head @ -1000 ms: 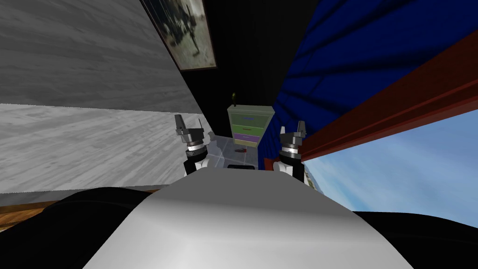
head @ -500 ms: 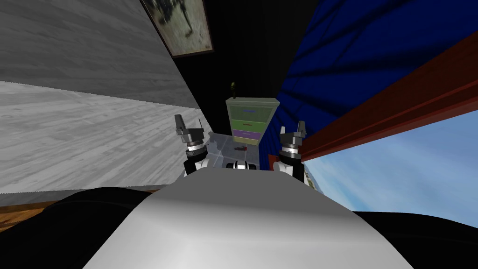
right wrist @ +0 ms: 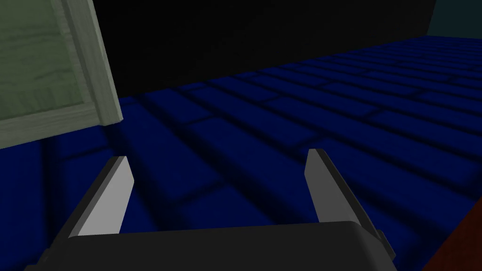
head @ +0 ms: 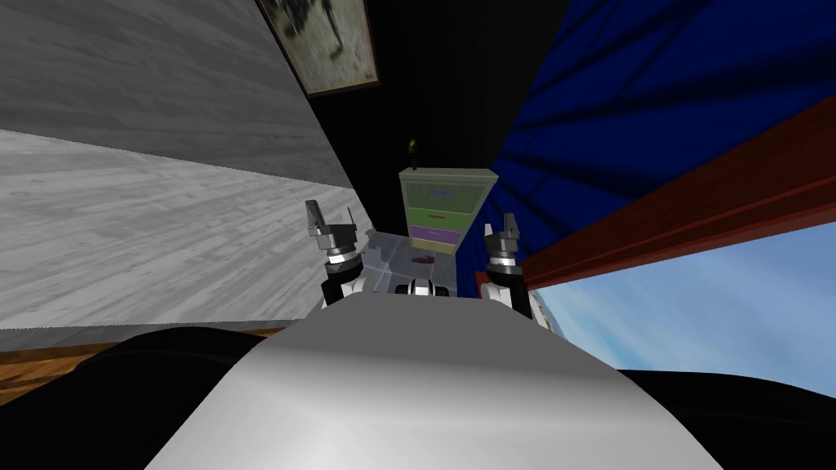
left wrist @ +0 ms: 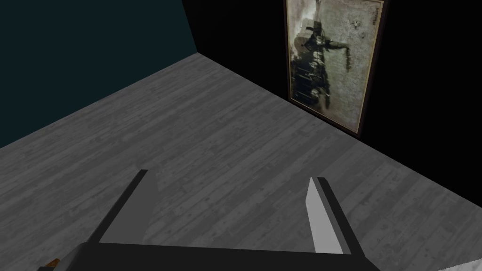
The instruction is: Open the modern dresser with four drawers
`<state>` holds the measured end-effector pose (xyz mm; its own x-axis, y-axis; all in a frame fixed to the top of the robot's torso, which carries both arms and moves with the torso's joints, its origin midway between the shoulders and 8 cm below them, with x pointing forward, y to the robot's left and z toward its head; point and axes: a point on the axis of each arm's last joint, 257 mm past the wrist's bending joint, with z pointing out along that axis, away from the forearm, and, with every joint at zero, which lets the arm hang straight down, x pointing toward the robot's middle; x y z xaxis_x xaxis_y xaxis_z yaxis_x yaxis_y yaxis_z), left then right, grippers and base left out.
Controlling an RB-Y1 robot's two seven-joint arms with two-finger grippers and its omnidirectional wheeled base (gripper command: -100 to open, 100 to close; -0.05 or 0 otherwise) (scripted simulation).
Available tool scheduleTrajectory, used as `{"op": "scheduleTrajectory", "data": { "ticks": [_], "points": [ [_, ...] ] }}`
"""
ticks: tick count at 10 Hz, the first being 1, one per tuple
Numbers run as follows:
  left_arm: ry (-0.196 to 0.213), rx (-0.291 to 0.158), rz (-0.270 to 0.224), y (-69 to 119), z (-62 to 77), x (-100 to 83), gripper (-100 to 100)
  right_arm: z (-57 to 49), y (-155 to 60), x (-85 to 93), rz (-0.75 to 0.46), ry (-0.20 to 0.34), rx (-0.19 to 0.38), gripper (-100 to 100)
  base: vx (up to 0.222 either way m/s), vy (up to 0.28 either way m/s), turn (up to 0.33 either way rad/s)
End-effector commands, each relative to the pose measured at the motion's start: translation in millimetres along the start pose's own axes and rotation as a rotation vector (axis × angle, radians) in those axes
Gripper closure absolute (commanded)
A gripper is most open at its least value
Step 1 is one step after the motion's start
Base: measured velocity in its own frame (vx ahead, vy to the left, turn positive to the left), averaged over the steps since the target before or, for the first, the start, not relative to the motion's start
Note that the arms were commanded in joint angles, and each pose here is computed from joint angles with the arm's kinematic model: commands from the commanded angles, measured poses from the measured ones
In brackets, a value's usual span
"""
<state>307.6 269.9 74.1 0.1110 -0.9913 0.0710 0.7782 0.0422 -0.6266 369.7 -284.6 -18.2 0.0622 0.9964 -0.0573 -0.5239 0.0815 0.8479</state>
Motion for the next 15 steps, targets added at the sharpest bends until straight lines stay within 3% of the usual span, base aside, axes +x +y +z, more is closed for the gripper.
{"op": "scheduleTrajectory", "data": {
  "ticks": [1,6,7,12,15],
  "points": [
    [0.0,0.0,0.0,0.0,0.0,0.0,0,-0.7,-28.0,11.7,-0.129,0.071,0.072,-100,0.048,0.075,0.1],
    [0.0,0.0,0.0,0.0,0.0,0.0,0,-6.5,-80.8,17.9,-0.377,0.187,0.192,-100,0.038,0.085,0.083],
    [0.0,0.0,0.0,0.0,0.0,0.0,0,-6.6,-81.0,18.3,-0.385,0.19,0.191,-100,0.033,0.064,0.038],
    [0.0,0.0,0.0,0.0,0.0,0.0,0,-17.4,-139.3,7.3,-0.685,0.31,0.313,-100,0.042,0.073,0.099],
    [0.0,0.0,0.0,0.0,0.0,0.0,0,-20.9,-154.5,1.4,-0.793,0.349,0.34,-100,0.047,0.063,0.051]
  ]
}}
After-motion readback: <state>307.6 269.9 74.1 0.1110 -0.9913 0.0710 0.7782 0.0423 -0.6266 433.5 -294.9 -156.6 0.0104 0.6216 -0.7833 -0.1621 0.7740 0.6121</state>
